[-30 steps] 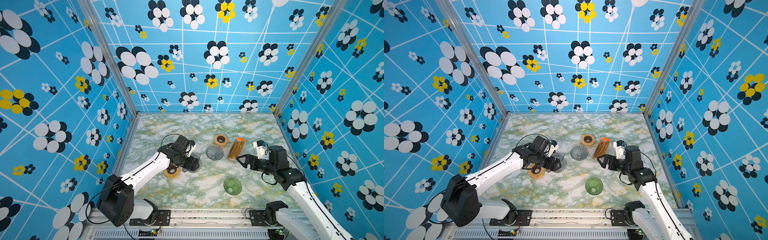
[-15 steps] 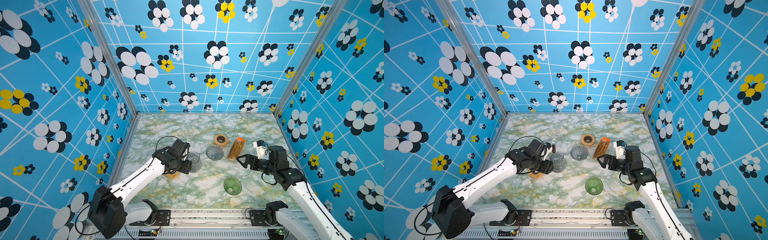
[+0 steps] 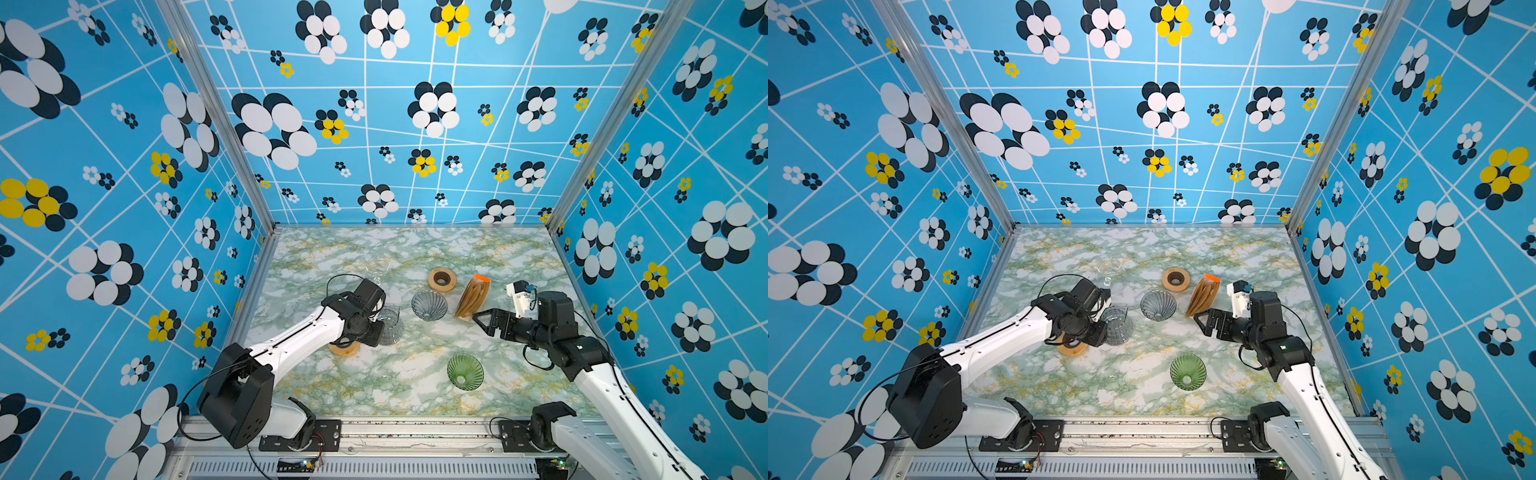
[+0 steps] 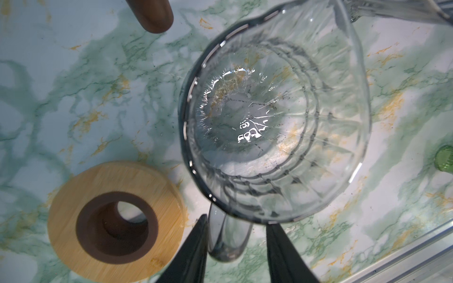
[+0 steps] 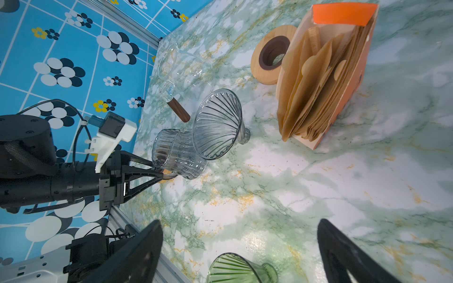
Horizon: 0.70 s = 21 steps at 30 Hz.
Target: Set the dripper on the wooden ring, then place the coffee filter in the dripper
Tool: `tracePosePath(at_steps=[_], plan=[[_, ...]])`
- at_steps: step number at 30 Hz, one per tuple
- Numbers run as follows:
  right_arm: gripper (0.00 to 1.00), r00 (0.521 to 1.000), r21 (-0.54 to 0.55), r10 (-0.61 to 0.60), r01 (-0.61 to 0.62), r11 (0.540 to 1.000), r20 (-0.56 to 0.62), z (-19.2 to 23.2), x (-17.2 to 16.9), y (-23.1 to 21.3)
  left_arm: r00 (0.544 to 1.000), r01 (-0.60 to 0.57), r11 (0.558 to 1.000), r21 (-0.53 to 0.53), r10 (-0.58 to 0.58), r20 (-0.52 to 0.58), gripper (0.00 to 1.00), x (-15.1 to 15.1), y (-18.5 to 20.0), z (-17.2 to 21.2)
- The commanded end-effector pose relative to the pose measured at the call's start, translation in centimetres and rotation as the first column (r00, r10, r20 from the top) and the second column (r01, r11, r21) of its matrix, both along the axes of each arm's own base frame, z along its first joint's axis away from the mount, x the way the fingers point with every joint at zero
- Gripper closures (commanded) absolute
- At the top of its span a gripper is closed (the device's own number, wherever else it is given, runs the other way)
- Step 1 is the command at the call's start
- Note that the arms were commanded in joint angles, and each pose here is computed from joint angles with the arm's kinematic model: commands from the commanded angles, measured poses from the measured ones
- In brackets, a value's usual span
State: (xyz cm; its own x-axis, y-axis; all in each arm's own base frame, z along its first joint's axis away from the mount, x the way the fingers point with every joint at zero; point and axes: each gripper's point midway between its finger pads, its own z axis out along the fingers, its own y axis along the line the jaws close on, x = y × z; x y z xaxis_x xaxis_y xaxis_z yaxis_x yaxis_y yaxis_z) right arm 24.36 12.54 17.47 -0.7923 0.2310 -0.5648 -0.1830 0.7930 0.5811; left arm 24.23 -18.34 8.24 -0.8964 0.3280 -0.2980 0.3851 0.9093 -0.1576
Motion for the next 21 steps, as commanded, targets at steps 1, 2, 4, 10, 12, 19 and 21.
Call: tracePosePath(at_steps=[1,2,4,10,12,19,21], plan=[[0.01,1.0,0.003,0.004,-0.004,1.0,0.024,0.2,0.2,0.2,0.999,0.014,1.0,0.007,-0.014,0.031,0.63,0.8,-0.5,0.5],[0.01,1.0,0.003,0.004,-0.004,1.0,0.022,0.1,0.2,0.2,0.999,0.016,1.0,0.012,-0.017,0.036,0.66,0.8,-0.5,0.5],[0.01,1.0,0.004,0.003,-0.003,1.0,0.024,0.2,0.2,0.2,0.999,0.015,1.0,0.021,-0.016,0.041,0.69,0.8,-0.5,0.5],[0.0,1.0,0.002,0.003,-0.003,1.0,0.021,0.1,0.3,0.2,0.998,0.031,0.999,0.037,-0.033,0.056,0.75,0.2,-0.9,0.6],[0.01,1.0,0.002,0.002,-0.003,1.0,0.022,0.1,0.3,0.2,0.997,0.037,0.998,0.043,-0.04,0.065,0.78,-0.1,-1.3,0.7],[0.01,1.0,0.001,0.002,-0.002,1.0,0.02,0.0,0.2,0.1,0.994,0.07,0.996,0.05,-0.074,0.078,0.81,-1.9,-2.9,1.3],[0.0,1.0,0.003,0.002,-0.002,1.0,0.018,0.0,0.2,0.1,0.994,0.08,0.996,0.044,-0.083,0.076,0.81,-2.4,-3.5,1.5]])
